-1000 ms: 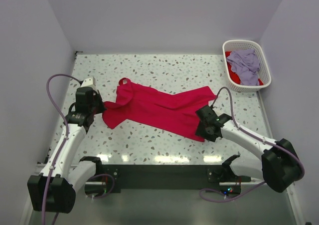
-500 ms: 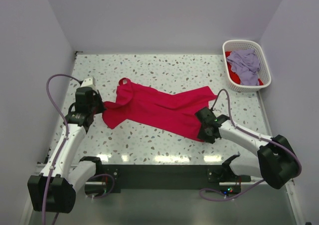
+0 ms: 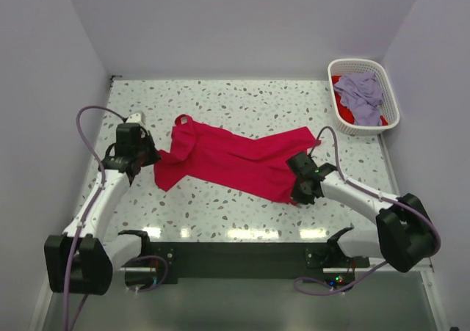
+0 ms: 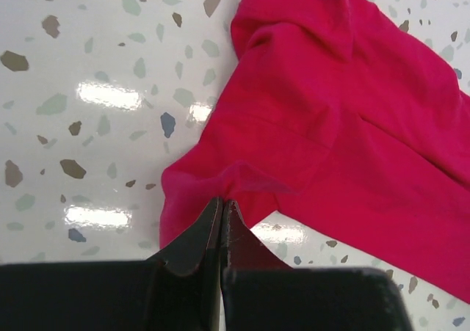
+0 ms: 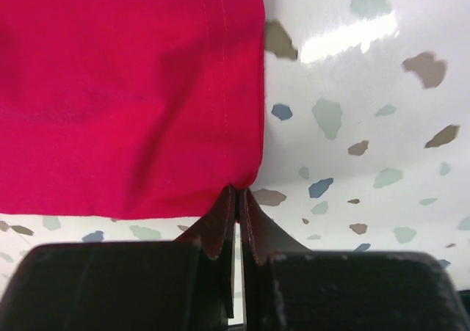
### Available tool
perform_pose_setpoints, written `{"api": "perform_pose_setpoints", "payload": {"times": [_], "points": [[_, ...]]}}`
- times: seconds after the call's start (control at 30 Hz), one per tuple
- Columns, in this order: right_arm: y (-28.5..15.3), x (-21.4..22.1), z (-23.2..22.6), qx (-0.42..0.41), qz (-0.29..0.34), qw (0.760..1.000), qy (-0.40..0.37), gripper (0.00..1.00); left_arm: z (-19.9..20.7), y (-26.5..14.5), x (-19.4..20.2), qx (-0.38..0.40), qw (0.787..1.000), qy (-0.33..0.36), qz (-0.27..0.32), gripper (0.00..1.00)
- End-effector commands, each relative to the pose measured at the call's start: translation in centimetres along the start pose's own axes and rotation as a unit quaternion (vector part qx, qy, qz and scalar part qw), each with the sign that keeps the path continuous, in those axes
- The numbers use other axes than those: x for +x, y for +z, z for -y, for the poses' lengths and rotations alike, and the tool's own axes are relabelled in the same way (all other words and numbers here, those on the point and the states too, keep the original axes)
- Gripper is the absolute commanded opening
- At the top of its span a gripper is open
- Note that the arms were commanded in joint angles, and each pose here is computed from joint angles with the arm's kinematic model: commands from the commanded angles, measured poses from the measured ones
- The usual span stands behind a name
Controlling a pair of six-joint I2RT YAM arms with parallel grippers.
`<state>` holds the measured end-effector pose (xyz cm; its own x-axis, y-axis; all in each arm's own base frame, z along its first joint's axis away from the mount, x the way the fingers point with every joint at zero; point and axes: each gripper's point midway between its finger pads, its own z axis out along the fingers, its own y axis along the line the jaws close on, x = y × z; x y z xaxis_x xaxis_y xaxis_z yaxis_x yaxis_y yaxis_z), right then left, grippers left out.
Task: Fold and stack the t-shirts
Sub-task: Flatten the tshirt out
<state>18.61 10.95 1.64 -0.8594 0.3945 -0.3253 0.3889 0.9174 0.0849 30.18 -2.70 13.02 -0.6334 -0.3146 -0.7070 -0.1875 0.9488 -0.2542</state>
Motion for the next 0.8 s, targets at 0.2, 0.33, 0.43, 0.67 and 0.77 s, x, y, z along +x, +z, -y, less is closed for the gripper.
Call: {"api": "perform_pose_setpoints", "payload": {"times": [0.2, 0.33, 0.43, 0.67, 0.77], "points": [[-9.0, -19.5, -5.8, -0.044, 0.171, 0.984, -0.008, 0.00, 4.1, 2.5, -15.1, 0.073, 0.993, -0.085, 0.046, 0.00], [-17.5, -28.8, -8.6, -0.107, 0.263, 0.959, 0.001, 0.00, 6.3, -1.9, -26.7, 0.106, 0.980, -0.098, 0.137, 0.00], [-23.8, -32.6, -9.7, -0.150, 0.330, 0.932, -0.011, 0.00, 7.3, -6.7, -32.2, 0.130, 0.966, -0.107, 0.198, 0.00], [-37.5, -33.7, -6.8, -0.183, 0.464, 0.865, -0.044, 0.00, 7.2, -23.1, -37.3, 0.155, 0.912, -0.106, 0.365, 0.00], [-42.0, -31.7, -4.0, -0.182, 0.515, 0.836, -0.056, 0.00, 7.5, -29.7, -36.5, 0.148, 0.890, -0.087, 0.423, 0.00]]}}
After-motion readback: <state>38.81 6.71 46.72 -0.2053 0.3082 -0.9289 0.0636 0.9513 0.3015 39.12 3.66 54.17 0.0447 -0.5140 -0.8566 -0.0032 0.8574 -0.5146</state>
